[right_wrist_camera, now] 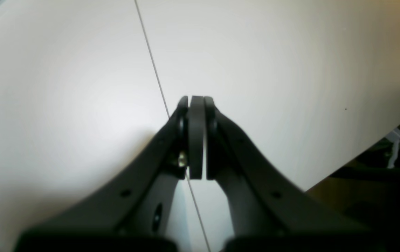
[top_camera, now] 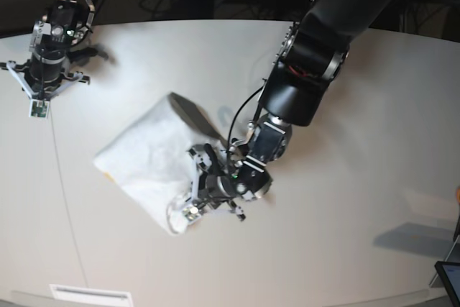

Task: Fold the T-shirt properly
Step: 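Grasp the bundle's edge with the left gripper and drag it toward the right gripper, then hold the bundle with the right gripper and slide it along the table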

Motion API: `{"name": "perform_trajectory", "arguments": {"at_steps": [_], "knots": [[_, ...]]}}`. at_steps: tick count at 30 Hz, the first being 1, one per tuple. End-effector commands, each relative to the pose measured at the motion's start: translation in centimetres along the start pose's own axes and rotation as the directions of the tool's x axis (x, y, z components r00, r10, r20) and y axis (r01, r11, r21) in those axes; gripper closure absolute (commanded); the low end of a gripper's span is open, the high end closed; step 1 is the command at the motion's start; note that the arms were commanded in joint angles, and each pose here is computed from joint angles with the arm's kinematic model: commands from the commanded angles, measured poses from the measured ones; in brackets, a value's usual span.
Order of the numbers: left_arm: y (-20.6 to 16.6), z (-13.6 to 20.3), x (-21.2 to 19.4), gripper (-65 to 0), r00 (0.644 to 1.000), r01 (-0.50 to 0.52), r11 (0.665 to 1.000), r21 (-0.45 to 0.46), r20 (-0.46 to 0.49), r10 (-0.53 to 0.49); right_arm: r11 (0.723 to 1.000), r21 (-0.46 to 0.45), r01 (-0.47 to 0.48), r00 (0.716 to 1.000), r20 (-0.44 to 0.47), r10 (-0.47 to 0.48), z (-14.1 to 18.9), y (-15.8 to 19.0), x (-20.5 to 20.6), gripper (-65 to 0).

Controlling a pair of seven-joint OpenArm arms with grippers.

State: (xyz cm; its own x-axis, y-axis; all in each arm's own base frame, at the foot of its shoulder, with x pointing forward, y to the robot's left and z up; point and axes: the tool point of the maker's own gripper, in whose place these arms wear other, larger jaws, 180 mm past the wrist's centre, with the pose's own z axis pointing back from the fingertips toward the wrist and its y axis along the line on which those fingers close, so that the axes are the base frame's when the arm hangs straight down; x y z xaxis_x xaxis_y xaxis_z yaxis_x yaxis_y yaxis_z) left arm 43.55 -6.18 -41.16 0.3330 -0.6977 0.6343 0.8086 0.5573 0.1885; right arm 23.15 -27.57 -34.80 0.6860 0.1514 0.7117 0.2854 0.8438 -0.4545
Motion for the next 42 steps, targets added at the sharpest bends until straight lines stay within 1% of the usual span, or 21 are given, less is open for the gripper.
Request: {"name": "perform_trajectory", "arguments": {"at_steps": [1, 6, 10, 13, 15, 16, 17, 18, 19, 20, 23, 25, 27, 29, 31, 32, 35, 40, 42], "knots": [[-1.3, -0.5, 0.8, 0.0, 1.0, 0.027, 0.999, -0.04, 0.004, -0.027, 1.0, -0.022, 0.003, 0.999, 0.05, -0.002, 0.1, -0.6, 1.4, 0.0], [-0.8, -1.2, 1.7, 0.0, 0.998, 0.042, 0.998, -0.055, 0.046, -0.039, 1.0, -0.02, 0.004, 0.999, 0.052, -0.003, 0.1, -0.6, 1.4, 0.0], [-0.4, -0.9, 3.6, 0.0, 0.99, 0.058, 0.997, -0.048, 0.132, -0.051, 1.0, -0.02, 0.006, 0.998, 0.056, -0.005, 0.0, -0.5, 1.7, 0.0], [0.1, -0.7, 4.7, 0.0, 0.984, 0.063, 0.997, -0.039, 0.17, -0.055, 1.0, -0.016, 0.005, 0.998, 0.059, -0.004, 0.0, -0.4, 1.8, 0.0], [0.4, -0.5, 5.4, 0.0, 0.979, 0.055, 0.998, -0.034, 0.198, -0.048, 0.999, 0.023, -0.023, 0.997, 0.07, 0.021, 0.1, 0.7, 2.1, 0.0], [0.8, -0.3, 6.0, 0.0, 0.975, 0.055, 0.998, -0.025, 0.215, -0.048, 0.997, 0.062, -0.05, 0.996, 0.078, 0.045, 0.3, 1.7, 2.3, 0.0], [1.5, 0.0, 6.7, 0.0, 0.972, 0.053, 0.999, -0.009, 0.229, -0.049, 0.993, 0.095, -0.075, 0.994, 0.086, 0.067, 0.4, 2.5, 2.4, 0.0], [2.7, 0.4, 7.3, 0.0, 0.969, 0.029, 0.999, 0.021, 0.243, -0.033, 0.987, 0.127, -0.102, 0.991, 0.094, 0.09, 0.5, 3.3, 2.6, 0.0], [3.8, 0.9, 8.3, 0.0, 0.962, -0.012, 0.999, 0.049, 0.272, -0.002, 0.981, 0.151, -0.121, 0.989, 0.102, 0.106, 0.6, 3.9, 2.7, 0.0], [4.8, 1.7, 9.6, 0.0, 0.948, -0.051, 0.997, 0.063, 0.317, 0.028, 0.975, 0.176, -0.137, 0.987, 0.11, 0.119, 0.7, 4.6, 2.9, 0.0], [6.7, 4.1, 12.8, 0.0, 0.902, -0.12, 0.989, 0.086, 0.426, 0.073, 0.963, 0.217, -0.159, 0.981, 0.141, 0.13, 1.2, 6.2, 3.7, 0.0], [8.6, 5.8, 13.2, 0.0, 0.897, -0.144, 0.982, 0.124, 0.436, 0.076, 0.96, 0.228, -0.164, 0.98, 0.151, 0.132, 1.3, 6.7, 4.1, 0.0], [9.4, 7.3, 13.8, 0.0, 0.881, -0.165, 0.975, 0.149, 0.466, 0.078, 0.955, 0.242, -0.173, 0.977, 0.162, 0.136, 1.5, 7.3, 4.3, 0.0], [9.8, 9.1, 14.6, 0.0, 0.863, -0.181, 0.969, 0.171, 0.5, 0.073, 0.949, 0.257, -0.181, 0.972, 0.195, 0.132, 1.8, 8.0, 4.9, 0.0], [9.4, 10.4, 14.5, 0.0, 0.861, -0.193, 0.963, 0.188, 0.504, 0.074, 0.943, 0.275, -0.19, 0.963, 0.239, 0.124, 2.3, 8.8, 5.5, 0.0], [8.6, 11.0, 14.3, 0.0, 0.862, -0.186, 0.964, 0.192, 0.502, 0.066, 0.94, 0.279, -0.197, 0.958, 0.26, 0.124, 2.5, 9.0, 5.9, 0.0], [5.4, 12.2, 12.6, 0.0, 0.853, -0.2, 0.962, 0.184, 0.516, 0.078, 0.935, 0.252, -0.249, 0.938, 0.304, 0.167, 2.4, 8.7, 6.7, 0.0], [0.1, 13.8, 9.1, 0.0, 0.829, -0.236, 0.962, 0.141, 0.545, 0.123, 0.941, 0.201, -0.272, 0.919, 0.343, 0.193, 1.9, 8.1, 8.6, 0.0], [-1.3, 14.2, 8.2, 0.0, 0.83, -0.234, 0.964, 0.124, 0.542, 0.132, 0.94, 0.187, -0.285, 0.909, 0.363, 0.204, 1.7, 7.7, 9.4, 0.0]]}}
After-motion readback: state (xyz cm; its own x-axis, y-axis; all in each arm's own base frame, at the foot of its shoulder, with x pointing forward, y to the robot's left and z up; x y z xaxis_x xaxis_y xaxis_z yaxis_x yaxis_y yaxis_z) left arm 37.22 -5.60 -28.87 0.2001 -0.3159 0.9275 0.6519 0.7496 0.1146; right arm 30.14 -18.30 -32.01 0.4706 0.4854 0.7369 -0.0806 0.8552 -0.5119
